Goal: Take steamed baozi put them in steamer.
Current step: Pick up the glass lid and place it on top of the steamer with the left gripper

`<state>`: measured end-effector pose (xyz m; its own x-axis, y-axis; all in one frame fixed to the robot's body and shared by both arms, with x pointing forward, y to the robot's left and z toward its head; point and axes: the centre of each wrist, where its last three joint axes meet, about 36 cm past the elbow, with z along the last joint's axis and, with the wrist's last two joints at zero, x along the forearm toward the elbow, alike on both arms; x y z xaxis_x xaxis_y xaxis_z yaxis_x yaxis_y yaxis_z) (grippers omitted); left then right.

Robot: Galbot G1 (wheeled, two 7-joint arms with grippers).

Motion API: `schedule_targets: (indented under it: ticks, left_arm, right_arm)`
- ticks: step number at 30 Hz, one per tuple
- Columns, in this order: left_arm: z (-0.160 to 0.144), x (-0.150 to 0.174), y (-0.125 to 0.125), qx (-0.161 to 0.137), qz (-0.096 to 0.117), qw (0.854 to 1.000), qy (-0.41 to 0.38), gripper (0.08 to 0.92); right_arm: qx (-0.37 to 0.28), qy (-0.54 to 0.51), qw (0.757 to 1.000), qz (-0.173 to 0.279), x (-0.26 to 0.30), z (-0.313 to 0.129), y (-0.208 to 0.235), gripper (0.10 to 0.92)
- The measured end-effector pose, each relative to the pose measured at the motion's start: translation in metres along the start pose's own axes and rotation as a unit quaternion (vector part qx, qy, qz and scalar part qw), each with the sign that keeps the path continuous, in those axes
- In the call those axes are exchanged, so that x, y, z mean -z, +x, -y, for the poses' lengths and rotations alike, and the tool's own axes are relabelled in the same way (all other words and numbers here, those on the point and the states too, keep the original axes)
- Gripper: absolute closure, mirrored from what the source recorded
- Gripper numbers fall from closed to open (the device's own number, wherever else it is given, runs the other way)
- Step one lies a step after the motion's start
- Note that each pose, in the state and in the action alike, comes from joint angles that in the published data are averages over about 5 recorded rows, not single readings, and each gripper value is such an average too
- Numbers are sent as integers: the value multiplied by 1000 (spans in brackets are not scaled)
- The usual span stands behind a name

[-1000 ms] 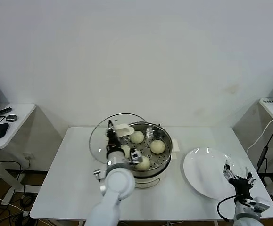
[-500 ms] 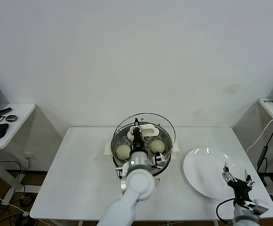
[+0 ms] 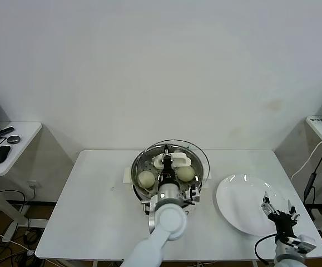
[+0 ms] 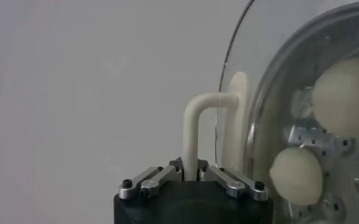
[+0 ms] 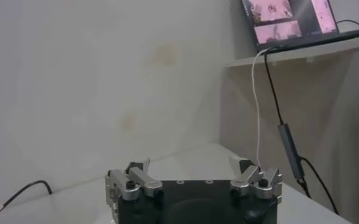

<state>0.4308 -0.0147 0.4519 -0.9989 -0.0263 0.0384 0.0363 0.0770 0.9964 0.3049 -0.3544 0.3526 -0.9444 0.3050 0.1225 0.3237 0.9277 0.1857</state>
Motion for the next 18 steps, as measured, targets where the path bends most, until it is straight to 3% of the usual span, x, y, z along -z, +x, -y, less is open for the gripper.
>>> schedule_targets:
  ticks: [18]
  left_arm:
    - [10,-8,-11,-9,-16,1000,-17,826]
  right_arm:
    - [1,-1,1000,-3,-4,-1,1,200]
